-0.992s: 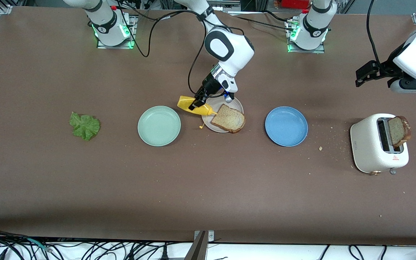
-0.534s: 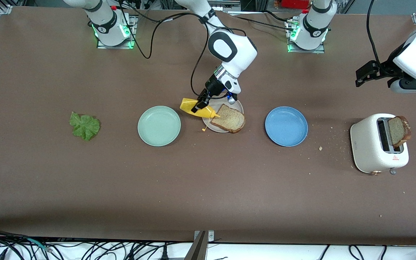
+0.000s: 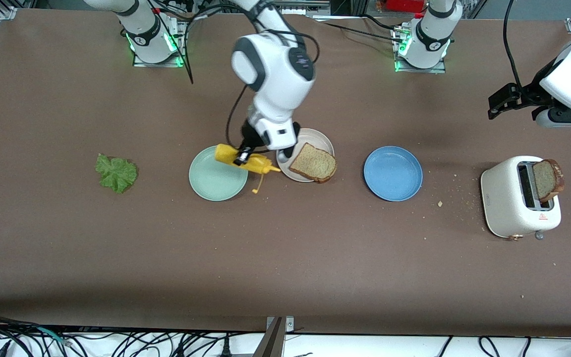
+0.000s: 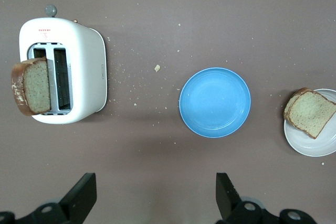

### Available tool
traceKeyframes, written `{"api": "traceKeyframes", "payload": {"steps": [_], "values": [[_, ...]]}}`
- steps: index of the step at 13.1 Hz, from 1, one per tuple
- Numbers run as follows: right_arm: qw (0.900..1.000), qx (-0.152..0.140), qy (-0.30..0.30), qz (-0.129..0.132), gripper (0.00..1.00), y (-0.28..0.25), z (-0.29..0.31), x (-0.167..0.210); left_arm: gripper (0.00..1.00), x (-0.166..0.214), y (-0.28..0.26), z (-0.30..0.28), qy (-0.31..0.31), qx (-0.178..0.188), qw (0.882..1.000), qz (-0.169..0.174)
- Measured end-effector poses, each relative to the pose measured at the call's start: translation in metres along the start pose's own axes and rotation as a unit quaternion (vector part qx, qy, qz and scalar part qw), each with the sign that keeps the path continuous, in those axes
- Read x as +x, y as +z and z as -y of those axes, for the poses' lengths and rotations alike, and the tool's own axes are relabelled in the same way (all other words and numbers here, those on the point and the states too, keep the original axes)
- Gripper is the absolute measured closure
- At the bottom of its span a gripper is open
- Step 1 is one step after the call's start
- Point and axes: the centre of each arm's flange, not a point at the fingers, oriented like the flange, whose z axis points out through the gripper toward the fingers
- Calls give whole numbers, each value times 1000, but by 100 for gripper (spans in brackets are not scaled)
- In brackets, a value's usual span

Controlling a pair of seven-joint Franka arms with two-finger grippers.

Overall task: Make sandwich in beige plate with both arms
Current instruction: 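Carry the mustard bottle back beside the lettuce leaf with the right gripper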

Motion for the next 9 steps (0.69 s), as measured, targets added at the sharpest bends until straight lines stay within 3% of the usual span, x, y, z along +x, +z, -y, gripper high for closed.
{"api": "traceKeyframes", "payload": {"steps": [2, 4, 5, 7, 9], "values": [[997, 55, 4, -47, 90, 1, -53, -49, 0, 0, 0, 0, 0, 0, 1000, 0], [988, 116, 15, -104, 90, 17, -92, -97, 0, 0, 0, 0, 0, 0, 1000, 0], [978, 150, 23, -142, 90, 32, -110, -124, 0, 0, 0, 0, 0, 0, 1000, 0], [948, 213, 40, -231, 90, 75, -139, -182, 0, 0, 0, 0, 0, 0, 1000, 0], [921, 245, 51, -298, 90, 125, -148, -232, 0, 0, 0, 0, 0, 0, 1000, 0]]}}
